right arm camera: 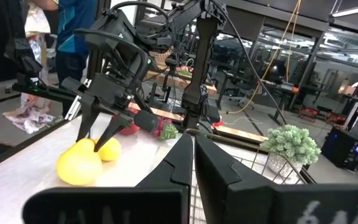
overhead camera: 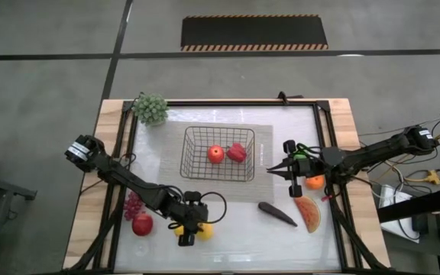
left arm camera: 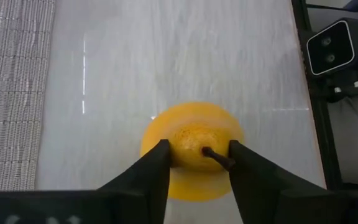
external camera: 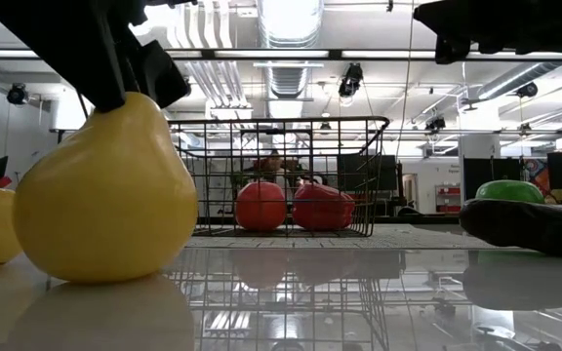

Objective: Build produce basket
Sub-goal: Put the pear into the wire basket

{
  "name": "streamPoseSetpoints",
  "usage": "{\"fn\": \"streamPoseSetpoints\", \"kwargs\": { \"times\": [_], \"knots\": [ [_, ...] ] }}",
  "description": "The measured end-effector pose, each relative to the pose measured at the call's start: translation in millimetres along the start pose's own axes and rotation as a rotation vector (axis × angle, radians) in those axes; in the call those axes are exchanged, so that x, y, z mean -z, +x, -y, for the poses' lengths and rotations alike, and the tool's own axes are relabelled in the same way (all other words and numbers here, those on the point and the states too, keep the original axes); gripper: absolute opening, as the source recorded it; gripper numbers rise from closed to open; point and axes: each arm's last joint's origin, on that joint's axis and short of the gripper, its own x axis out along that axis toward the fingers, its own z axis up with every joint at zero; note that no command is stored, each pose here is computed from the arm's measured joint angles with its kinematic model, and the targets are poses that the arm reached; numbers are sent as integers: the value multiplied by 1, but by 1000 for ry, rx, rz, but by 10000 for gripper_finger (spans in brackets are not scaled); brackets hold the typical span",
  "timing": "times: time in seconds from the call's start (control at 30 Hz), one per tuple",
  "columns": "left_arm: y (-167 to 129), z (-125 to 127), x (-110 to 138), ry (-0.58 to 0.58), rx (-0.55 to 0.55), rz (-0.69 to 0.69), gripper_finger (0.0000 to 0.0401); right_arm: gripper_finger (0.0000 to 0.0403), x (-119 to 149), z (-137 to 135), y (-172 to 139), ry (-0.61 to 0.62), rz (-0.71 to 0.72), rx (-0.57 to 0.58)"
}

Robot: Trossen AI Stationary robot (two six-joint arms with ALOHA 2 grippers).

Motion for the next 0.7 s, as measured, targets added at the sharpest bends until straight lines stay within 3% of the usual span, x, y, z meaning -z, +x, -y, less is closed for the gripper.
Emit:
{"fn": "streamPoseSetpoints", "kwargs": {
  "times": [0.27,0.47,0.7],
  "knots": [
    [-2,2,-3,79,2,6,96,9,1,0,0,-2,-9,-2],
    [-35,10,-34,216,9,156,94,9,1,0,0,-1,-9,-1],
    [-71,-21,-52,251,-102,211,93,9,1,0,0,-1,-9,-1]
  ]
}}
